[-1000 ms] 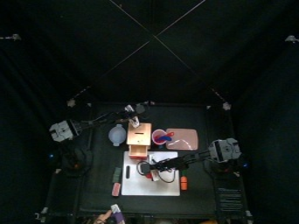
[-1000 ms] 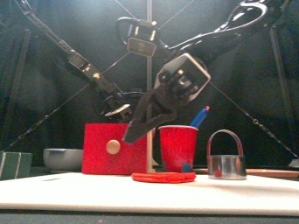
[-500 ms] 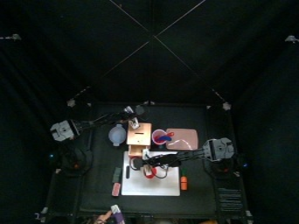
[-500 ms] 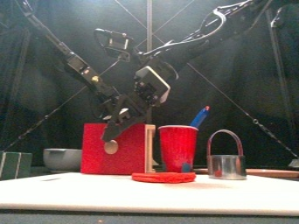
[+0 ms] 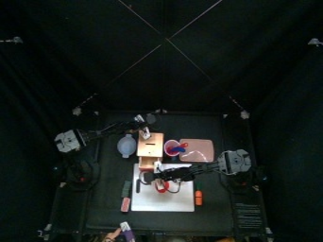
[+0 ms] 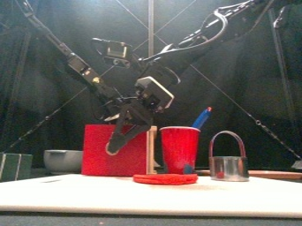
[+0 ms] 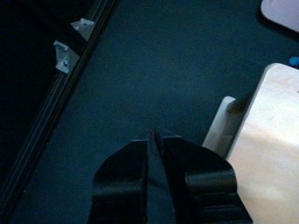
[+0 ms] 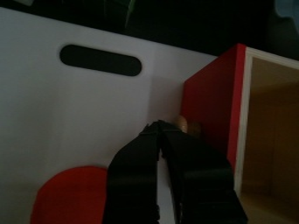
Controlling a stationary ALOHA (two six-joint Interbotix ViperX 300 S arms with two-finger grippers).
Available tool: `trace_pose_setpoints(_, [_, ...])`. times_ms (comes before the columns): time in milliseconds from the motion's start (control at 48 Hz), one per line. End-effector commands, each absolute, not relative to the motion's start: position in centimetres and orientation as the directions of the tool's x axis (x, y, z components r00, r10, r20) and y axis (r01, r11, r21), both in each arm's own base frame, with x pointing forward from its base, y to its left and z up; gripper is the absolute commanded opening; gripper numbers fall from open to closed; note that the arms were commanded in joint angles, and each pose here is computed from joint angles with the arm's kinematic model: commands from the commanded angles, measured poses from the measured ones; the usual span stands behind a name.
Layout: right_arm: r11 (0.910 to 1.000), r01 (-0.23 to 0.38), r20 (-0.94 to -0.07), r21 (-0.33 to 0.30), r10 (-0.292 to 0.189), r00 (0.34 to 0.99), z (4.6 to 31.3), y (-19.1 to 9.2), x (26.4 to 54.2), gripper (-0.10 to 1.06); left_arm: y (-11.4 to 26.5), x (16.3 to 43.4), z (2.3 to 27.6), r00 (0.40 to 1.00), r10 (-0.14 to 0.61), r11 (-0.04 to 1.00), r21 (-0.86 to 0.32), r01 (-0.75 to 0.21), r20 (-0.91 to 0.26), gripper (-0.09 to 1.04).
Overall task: Get the cutter from the drawer then cut the dough then place the extra dough in the bowl
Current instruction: Shut the drawer
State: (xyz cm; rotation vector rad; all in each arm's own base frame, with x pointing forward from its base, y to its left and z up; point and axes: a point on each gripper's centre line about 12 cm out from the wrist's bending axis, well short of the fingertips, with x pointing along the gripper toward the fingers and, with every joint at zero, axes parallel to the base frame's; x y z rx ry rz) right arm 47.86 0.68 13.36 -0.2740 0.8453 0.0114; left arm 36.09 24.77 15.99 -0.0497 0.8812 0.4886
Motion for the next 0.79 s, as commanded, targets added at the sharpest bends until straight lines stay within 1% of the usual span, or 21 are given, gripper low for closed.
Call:
trace_pose_setpoints(21, [0.9640, -0.076, -0.729, -0.255, -0.141, 0.669, 15.3, -0.8, 48.1, 0.18, 24.7, 36.4, 16.5, 0.548, 0.394, 0.890, 0.158, -0.428, -0.738, 0.57])
trace_pose_setpoints(167, [0.9596, -0.037, -0.734, -0.279, -0.188, 0.652, 15.8, -2.8, 48.1, 0.18, 24.6, 36.4, 16.3, 0.544, 0.391, 0.891, 0.156, -0.427, -0.742, 0.57])
trace_pose_setpoints(292, [0.9508, -0.023, -0.718, -0.309, -0.217, 0.661, 16.3, -4.4, 48.6, 0.18, 24.7, 36.3, 16.2, 0.541, 0.391, 0.889, 0.154, -0.431, -0.744, 0.57])
trace_pose_setpoints(354, [0.9454, -0.017, -0.714, -0.325, -0.234, 0.660, 16.3, -5.3, 48.8, 0.18, 24.7, 36.3, 16.1, 0.540, 0.391, 0.889, 0.154, -0.431, -0.745, 0.57])
trace_pose_setpoints(479, [0.9379, 0.000, -0.714, -0.347, -0.265, 0.648, 15.9, -6.9, 49.0, 0.18, 24.8, 36.3, 16.1, 0.542, 0.392, 0.888, 0.152, -0.435, -0.743, 0.57])
trace_pose_setpoints(604, [0.9357, 0.013, -0.715, -0.352, -0.278, 0.642, 15.7, -7.8, 49.1, 0.18, 24.8, 36.3, 16.2, 0.547, 0.390, 0.884, 0.136, -0.447, -0.741, 0.57])
trace_pose_setpoints(667, [0.9360, 0.019, -0.715, -0.352, -0.281, 0.640, 15.7, -8.1, 49.0, 0.18, 24.8, 36.3, 16.2, 0.549, 0.388, 0.882, 0.125, -0.454, -0.741, 0.57])
trace_pose_setpoints(792, [0.9334, 0.019, -0.723, -0.358, -0.291, 0.627, 15.8, -8.1, 48.7, 0.18, 24.7, 36.3, 16.1, 0.548, 0.385, 0.882, 0.121, -0.456, -0.743, 0.57])
